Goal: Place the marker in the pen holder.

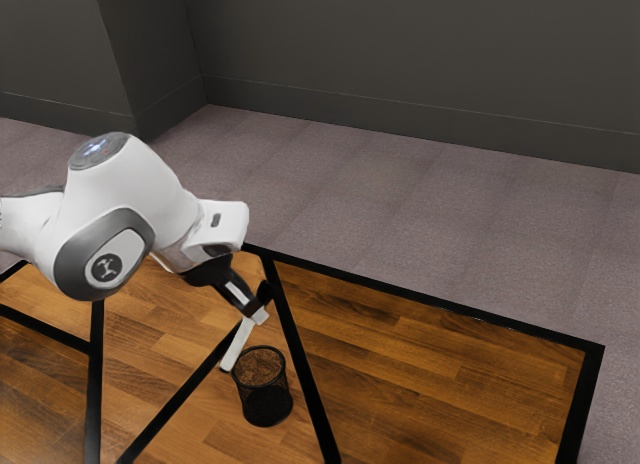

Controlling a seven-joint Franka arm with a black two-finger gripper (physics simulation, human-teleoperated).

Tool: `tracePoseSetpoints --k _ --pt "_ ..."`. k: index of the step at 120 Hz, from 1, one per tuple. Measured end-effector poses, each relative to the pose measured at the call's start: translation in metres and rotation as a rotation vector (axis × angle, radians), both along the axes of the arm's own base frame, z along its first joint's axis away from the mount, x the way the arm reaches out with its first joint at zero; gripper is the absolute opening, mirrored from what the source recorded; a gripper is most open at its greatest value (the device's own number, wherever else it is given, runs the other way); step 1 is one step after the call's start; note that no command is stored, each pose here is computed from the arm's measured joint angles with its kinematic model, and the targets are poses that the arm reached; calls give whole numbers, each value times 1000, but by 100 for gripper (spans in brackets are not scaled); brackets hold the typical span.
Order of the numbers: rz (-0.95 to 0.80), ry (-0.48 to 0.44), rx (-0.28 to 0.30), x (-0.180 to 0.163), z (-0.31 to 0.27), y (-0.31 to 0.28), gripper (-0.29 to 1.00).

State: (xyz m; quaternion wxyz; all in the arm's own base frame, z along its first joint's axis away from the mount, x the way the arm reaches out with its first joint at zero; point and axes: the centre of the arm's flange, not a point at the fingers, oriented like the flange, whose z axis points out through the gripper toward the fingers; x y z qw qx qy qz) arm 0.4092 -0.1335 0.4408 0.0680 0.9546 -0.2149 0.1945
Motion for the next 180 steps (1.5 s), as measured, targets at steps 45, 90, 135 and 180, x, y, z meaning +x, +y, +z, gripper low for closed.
tracePoseSetpoints --k 45,90,135,180 --pt "21 -92 -46 -19 -20 5 -6" --pt "43 -119 -33 6 -31 8 -4" --pt "59 -152 -15 19 -57 13 -3" --pt "47 -143 -3 15 -72 14 -1"
